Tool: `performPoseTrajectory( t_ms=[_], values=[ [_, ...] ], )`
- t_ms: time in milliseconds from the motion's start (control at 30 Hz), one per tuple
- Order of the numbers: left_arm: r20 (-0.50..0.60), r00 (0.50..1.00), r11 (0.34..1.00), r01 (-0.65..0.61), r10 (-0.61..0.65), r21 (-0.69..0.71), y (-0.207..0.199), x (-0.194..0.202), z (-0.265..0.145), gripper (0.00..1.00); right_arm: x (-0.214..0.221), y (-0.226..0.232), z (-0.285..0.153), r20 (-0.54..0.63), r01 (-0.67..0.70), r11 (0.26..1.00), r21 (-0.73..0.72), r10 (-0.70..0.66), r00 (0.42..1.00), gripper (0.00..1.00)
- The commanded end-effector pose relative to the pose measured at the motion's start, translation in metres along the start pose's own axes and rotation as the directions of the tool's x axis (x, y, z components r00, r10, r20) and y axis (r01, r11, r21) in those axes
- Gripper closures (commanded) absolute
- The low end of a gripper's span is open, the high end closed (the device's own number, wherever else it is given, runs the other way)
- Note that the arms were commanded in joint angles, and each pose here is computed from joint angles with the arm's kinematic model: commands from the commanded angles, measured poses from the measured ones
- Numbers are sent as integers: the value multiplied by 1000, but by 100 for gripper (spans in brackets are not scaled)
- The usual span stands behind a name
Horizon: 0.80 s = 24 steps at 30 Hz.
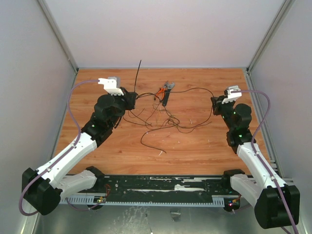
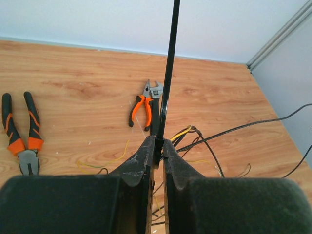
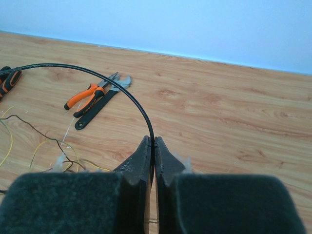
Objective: Zip-tie the wires
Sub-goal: Adjust the cable at the center of the board.
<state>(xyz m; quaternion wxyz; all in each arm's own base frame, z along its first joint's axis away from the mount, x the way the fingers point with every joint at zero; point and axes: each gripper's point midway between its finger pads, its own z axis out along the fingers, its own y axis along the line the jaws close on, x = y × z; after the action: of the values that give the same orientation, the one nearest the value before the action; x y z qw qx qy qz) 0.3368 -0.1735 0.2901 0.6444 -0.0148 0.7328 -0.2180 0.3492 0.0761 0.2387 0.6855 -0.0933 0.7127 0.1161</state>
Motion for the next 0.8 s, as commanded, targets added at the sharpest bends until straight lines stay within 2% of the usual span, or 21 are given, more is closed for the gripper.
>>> performPoseTrajectory(
  t_ms=[0,233,767],
  values=[
    [33,999,1000,10,-10,-8,4,-8,-2,100,0,-16,-5,11,-31,996,87,30,999,100],
    [31,999,1000,11,-11,-6,4,-8,-2,100,-3,-19,-4,15,-29,995,96,28,999,100],
    [33,999,1000,9,-9,-12,6,-8,-1,100,3,-44,-8,-3,-58,975,212,60,998,100]
  ],
)
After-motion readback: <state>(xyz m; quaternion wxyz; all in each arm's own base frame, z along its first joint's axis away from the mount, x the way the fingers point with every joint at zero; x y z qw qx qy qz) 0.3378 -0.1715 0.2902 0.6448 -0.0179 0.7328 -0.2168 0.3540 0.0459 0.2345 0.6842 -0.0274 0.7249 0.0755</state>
